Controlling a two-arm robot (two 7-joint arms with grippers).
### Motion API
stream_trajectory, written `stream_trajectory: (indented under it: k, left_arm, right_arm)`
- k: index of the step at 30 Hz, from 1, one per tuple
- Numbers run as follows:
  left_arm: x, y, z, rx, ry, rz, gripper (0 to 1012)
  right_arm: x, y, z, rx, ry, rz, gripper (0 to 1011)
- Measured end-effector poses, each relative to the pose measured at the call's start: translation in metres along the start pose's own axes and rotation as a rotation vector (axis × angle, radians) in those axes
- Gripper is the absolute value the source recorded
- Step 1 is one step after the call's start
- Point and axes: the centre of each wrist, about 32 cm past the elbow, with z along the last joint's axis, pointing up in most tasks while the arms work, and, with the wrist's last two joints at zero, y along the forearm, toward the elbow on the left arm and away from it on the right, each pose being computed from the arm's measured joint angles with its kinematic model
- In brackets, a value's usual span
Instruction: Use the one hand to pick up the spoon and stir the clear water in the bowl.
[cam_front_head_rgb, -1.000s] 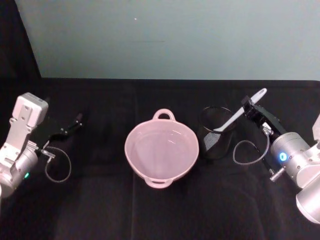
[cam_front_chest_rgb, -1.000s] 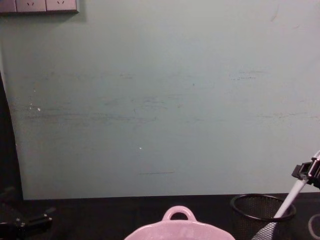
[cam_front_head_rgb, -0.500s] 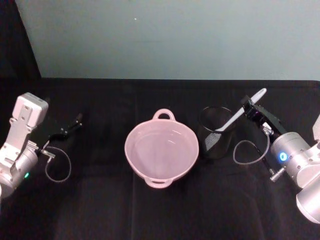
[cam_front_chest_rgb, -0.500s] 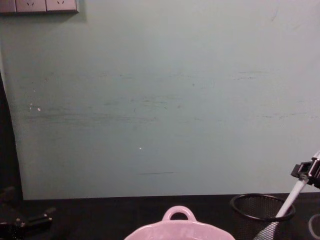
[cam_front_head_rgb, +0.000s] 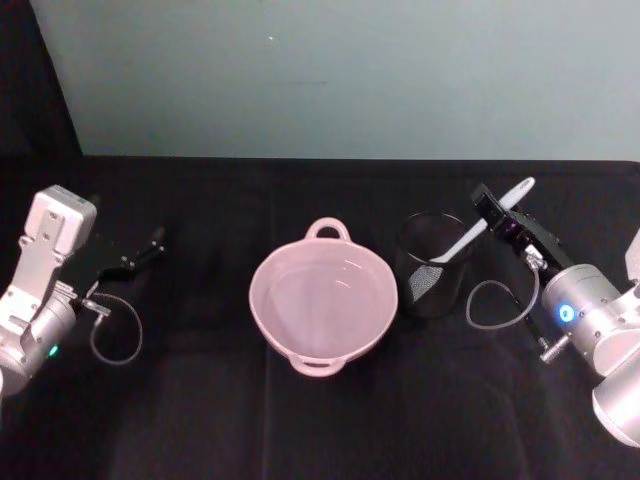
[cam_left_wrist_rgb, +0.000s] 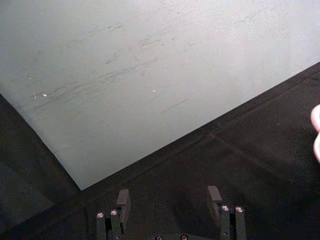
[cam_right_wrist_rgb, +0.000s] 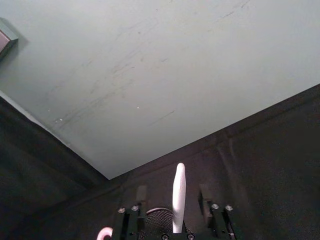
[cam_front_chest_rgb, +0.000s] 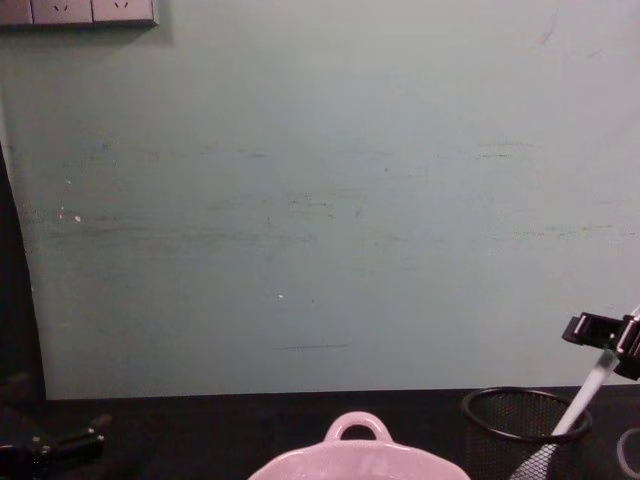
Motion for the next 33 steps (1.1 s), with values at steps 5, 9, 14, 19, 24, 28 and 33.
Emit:
stream_trajectory:
  k: [5,9,14,19,24,28,33]
  left_arm:
    - [0.0,0.0,0.0,0.0,0.0,0.0,1011]
    - [0.0,0.0,0.0,0.0,0.0,0.0,1011]
    - [0.0,0.0,0.0,0.0,0.0,0.0,1011]
    - [0.0,0.0,0.0,0.0,0.0,0.0,1011]
    - [0.0,0.0,0.0,0.0,0.0,0.0,1011]
    - [0.0,0.0,0.0,0.0,0.0,0.0,1011]
    - [0.0,0.0,0.0,0.0,0.0,0.0,1011]
  right_arm:
    - [-0.003,-0.007,-0.001,0.021,-0.049,0.005,785]
    - [-0.006,-0.015,-0.001,0.037,-0.075,0.01,893]
    - [-0.009,-0.031,-0.001,0.053,-0.117,0.024,998]
    - [-0.009,-0.047,-0.002,0.068,-0.163,0.032,1002]
    - [-0.007,-0.062,-0.002,0.081,-0.231,0.027,1002]
    - [-0.004,-0.071,-0.005,0.092,-0.317,0.016,1002]
    - [0.001,-0.081,-0.011,0.115,-0.432,-0.022,1002]
